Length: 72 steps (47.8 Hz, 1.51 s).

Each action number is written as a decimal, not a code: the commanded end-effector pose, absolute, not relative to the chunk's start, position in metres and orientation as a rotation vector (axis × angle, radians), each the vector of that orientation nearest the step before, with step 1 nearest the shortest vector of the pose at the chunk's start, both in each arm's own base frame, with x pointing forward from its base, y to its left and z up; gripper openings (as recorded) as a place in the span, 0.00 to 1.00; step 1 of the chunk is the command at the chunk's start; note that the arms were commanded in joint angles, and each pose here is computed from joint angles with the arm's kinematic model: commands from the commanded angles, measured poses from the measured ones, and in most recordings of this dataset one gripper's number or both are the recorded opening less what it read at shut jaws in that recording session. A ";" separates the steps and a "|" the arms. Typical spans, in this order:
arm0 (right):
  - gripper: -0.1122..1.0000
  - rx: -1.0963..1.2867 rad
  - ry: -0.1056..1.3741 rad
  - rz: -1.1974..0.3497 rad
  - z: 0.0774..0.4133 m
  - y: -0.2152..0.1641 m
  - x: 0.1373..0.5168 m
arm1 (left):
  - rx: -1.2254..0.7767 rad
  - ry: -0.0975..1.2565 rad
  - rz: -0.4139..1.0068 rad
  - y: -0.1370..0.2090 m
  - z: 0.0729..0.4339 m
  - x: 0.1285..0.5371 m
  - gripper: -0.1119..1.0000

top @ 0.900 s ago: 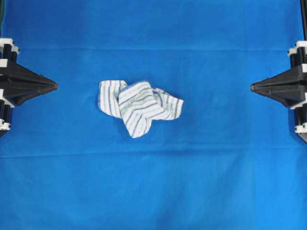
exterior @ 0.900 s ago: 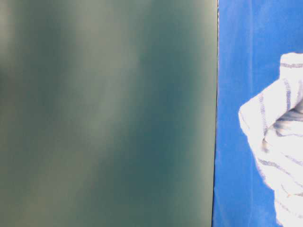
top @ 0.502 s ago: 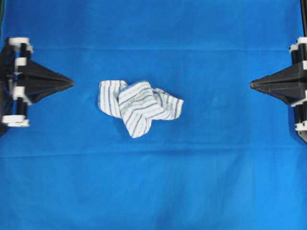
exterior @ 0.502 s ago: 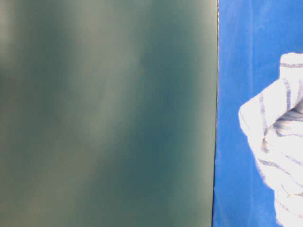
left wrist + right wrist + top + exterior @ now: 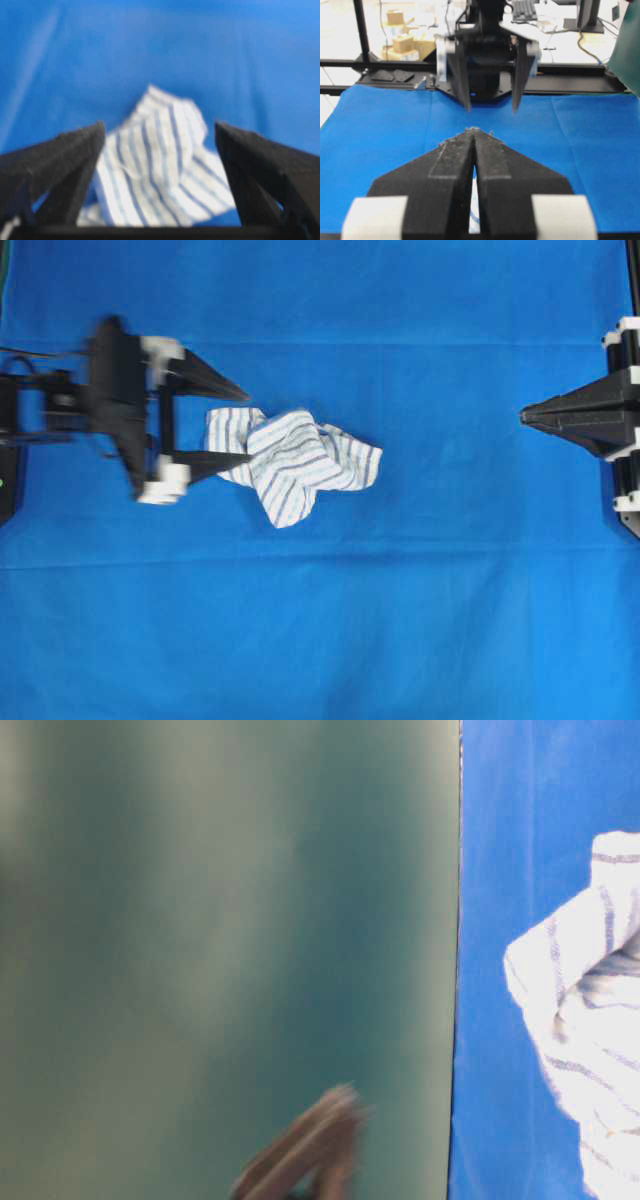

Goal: Hand over the towel.
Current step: 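Move the left gripper open toward the white blue-striped towel, then close the left gripper on the towel and lift it slightly, then bring the right gripper open toward the towel held by the left gripper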

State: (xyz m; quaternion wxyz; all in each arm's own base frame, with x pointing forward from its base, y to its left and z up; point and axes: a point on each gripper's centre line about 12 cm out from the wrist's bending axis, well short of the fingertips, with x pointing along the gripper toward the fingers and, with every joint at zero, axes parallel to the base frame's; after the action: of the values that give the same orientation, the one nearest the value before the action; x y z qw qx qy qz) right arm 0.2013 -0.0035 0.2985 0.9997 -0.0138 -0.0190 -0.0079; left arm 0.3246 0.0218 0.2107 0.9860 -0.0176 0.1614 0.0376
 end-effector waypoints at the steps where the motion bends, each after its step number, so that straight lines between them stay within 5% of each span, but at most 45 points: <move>1: 0.10 -0.031 -0.052 -0.017 0.306 -0.004 0.204 | -0.042 0.381 0.081 0.025 0.202 0.347 0.95; 14: 0.10 -0.031 -0.026 -0.017 0.302 -0.004 0.206 | -0.052 0.635 0.086 0.030 0.139 0.396 0.95; 31: 0.10 -0.032 0.008 -0.017 0.297 -0.004 0.207 | -0.050 0.717 0.087 0.033 0.114 0.403 0.93; 38: 0.10 -0.032 0.008 -0.017 0.297 -0.004 0.207 | -0.035 0.725 0.079 0.032 0.121 0.405 0.71; 49: 0.10 -0.033 0.016 -0.017 0.296 -0.004 0.207 | -0.022 0.572 0.078 0.032 0.171 0.407 0.16; 72: 0.10 -0.033 0.022 -0.016 0.293 -0.004 0.209 | 0.000 0.068 0.030 0.009 0.280 0.379 0.16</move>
State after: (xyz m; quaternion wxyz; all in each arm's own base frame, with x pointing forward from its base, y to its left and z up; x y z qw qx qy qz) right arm 0.2058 -0.0036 0.2864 0.9997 -0.0149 0.0201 -0.0076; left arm 0.3852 0.0145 0.2541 0.9959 -0.0005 0.0881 0.0214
